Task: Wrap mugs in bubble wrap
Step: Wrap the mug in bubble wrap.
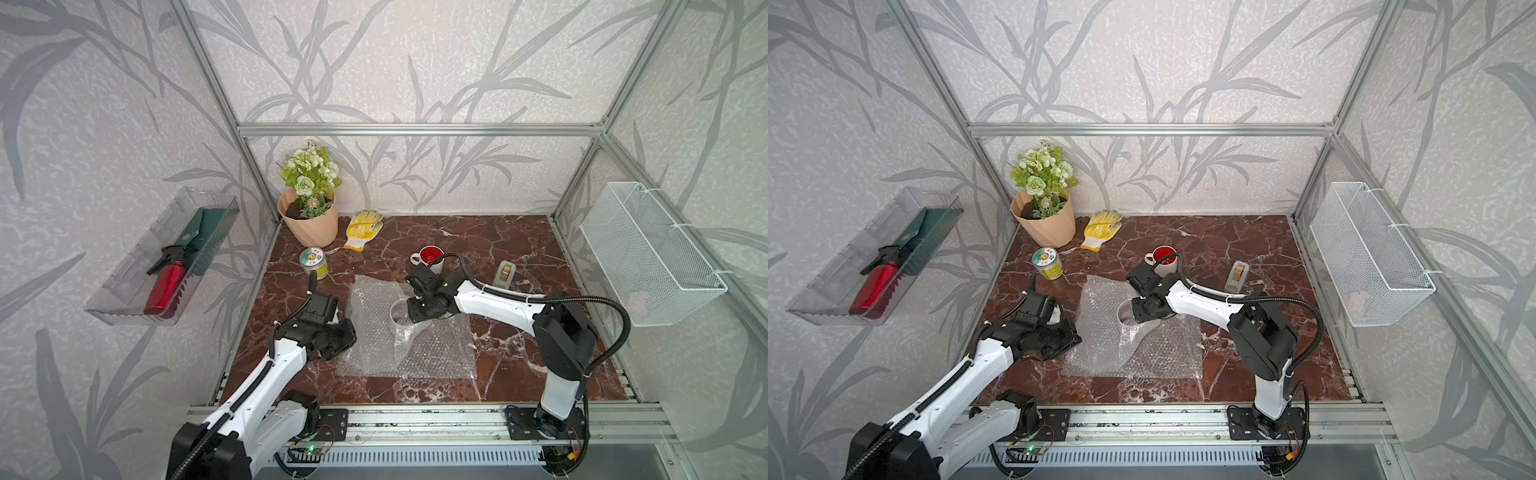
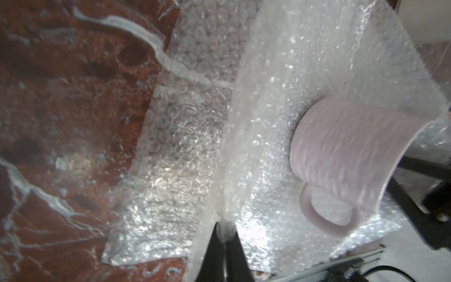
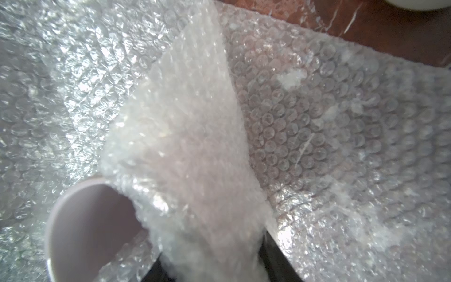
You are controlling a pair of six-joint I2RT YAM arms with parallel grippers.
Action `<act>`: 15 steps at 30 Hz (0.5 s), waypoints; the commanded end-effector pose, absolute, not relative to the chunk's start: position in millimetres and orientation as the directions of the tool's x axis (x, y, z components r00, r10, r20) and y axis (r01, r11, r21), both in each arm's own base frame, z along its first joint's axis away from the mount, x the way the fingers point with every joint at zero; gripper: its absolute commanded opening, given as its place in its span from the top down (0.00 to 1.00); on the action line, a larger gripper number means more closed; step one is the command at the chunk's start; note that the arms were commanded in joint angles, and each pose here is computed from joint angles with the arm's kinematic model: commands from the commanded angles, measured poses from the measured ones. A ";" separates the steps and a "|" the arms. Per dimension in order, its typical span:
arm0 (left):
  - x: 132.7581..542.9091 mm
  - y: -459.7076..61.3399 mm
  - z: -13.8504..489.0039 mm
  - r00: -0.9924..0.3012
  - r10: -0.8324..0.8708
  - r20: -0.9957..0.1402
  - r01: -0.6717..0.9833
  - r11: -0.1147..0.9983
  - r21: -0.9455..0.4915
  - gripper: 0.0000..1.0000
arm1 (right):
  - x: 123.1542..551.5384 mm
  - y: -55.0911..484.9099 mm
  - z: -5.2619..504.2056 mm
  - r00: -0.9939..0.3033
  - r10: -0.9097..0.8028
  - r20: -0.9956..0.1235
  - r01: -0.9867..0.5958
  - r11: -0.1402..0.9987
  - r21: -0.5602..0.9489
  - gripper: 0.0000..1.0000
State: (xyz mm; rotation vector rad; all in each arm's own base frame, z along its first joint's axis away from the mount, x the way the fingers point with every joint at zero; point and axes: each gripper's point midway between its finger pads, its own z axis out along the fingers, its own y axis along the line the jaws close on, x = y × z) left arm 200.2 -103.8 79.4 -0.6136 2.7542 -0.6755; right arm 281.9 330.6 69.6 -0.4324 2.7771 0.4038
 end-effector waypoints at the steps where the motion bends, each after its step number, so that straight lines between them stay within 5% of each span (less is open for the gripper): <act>1: 207.0 -115.9 104.8 -0.880 -0.457 -0.134 -0.312 0.765 -0.564 1.00 | 267.3 323.4 49.1 -0.920 -0.296 -0.257 -0.347 0.920 0.184 0.55; 15: 274.8 -210.7 193.9 -0.864 -0.467 -0.187 -0.073 0.485 -0.872 1.00 | 264.7 338.2 48.5 -0.910 -0.314 -0.270 -0.383 0.887 0.258 0.55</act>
